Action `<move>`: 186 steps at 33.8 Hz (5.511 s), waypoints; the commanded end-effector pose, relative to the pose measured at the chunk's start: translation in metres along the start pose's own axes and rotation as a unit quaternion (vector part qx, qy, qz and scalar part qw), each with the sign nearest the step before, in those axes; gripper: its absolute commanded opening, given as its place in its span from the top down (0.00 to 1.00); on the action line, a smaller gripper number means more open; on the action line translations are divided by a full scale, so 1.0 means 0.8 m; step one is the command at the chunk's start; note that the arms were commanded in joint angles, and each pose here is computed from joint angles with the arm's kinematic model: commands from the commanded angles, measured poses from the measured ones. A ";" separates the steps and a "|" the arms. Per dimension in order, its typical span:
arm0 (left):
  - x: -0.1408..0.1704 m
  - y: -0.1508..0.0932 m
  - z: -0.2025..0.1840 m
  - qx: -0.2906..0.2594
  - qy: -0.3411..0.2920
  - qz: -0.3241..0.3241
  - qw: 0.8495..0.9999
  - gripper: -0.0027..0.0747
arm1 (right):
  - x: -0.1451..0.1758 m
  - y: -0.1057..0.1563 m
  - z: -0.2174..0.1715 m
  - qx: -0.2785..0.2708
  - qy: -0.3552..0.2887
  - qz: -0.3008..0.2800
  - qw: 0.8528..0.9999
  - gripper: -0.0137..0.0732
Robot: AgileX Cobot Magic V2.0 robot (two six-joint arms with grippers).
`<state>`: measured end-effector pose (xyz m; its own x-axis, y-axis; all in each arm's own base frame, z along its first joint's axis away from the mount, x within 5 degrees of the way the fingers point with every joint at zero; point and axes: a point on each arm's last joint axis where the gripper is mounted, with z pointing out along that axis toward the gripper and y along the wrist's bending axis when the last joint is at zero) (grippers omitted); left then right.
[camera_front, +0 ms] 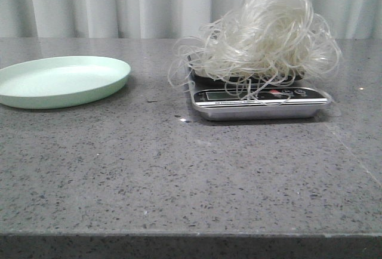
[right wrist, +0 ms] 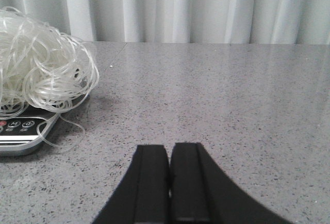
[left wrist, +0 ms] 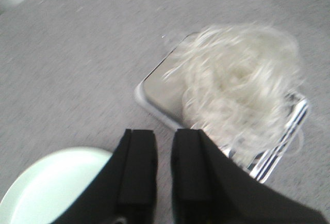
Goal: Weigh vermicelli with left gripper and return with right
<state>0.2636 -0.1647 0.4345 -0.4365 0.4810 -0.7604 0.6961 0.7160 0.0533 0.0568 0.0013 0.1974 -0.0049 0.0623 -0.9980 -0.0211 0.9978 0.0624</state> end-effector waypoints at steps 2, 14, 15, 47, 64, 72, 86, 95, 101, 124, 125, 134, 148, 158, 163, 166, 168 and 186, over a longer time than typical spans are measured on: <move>0.021 0.012 -0.068 -0.051 -0.088 -0.033 0.994 0.78 | -0.014 0.000 -0.003 0.001 -0.053 -0.003 0.999 0.67; 0.149 0.019 -0.136 -0.186 -0.128 -0.088 0.970 0.78 | -0.014 0.000 -0.003 0.001 -0.053 -0.003 0.999 0.67; 0.159 0.016 -0.142 -0.195 -0.131 -0.087 0.968 0.78 | -0.014 0.000 -0.003 0.001 -0.053 -0.003 0.999 0.67; 0.293 -0.024 -0.135 -0.308 -0.296 -0.081 0.901 0.79 | -0.181 0.010 0.004 -0.010 -0.147 0.035 0.988 0.67; 0.294 -0.024 -0.134 -0.306 -0.291 -0.082 0.903 0.79 | -0.291 0.036 0.149 -0.056 0.122 -0.082 0.987 0.29; 0.297 -0.025 -0.132 -0.302 -0.280 -0.085 0.907 0.79 | -0.292 0.089 0.196 -0.195 0.187 -0.287 0.919 0.29; 0.300 -0.025 -0.129 -0.296 -0.263 -0.089 0.914 0.79 | -0.196 0.157 0.269 -0.323 0.289 -0.367 0.823 0.29; 0.301 -0.026 -0.129 -0.296 -0.261 -0.090 0.915 0.79 | -0.138 0.172 0.321 -0.320 0.315 -0.358 0.819 0.29; 0.301 -0.026 -0.129 -0.296 -0.261 -0.090 0.915 0.79 | -0.122 0.175 0.332 -0.323 0.331 -0.357 0.811 0.37; 0.300 -0.025 -0.129 -0.297 -0.264 -0.089 0.913 0.79 | -0.222 0.163 0.283 -0.298 0.213 -0.356 0.860 0.66; 0.300 -0.025 -0.129 -0.297 -0.266 -0.089 0.913 0.79 | -0.233 0.163 0.281 -0.296 0.204 -0.356 0.863 0.66; 0.299 -0.025 -0.130 -0.299 -0.270 -0.088 0.911 0.79 | -0.328 0.172 0.272 -0.297 0.114 -0.324 0.891 0.66; 0.297 -0.027 -0.129 -0.274 -0.289 -0.131 0.908 0.79 | -0.349 0.285 0.309 -0.435 0.054 -0.114 0.892 0.66; 0.297 -0.028 -0.129 -0.268 -0.294 -0.141 0.907 0.79 | -0.266 0.389 0.354 -0.475 0.090 -0.076 0.872 0.66; 0.297 -0.028 -0.129 -0.268 -0.294 -0.141 0.907 0.79 | -0.226 0.406 0.369 -0.482 0.128 -0.084 0.863 0.66; 0.297 -0.028 -0.129 -0.268 -0.294 -0.141 0.907 0.79 | -0.213 0.409 0.373 -0.485 0.141 -0.087 0.859 0.66; 0.297 -0.028 -0.129 -0.268 -0.294 -0.141 0.907 0.79 | -0.208 0.409 0.376 -0.486 0.148 -0.088 0.857 0.66; 0.297 -0.028 -0.129 -0.268 -0.294 -0.141 0.907 0.79 | -0.201 0.388 0.391 -0.481 0.173 -0.097 0.854 0.65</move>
<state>0.0850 -0.0155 0.3037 -0.1587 0.0406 -0.9865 0.1780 0.9840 0.0119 0.3698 0.3212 0.3272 -0.2669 -0.3854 -0.8833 -0.8785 0.4741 0.0586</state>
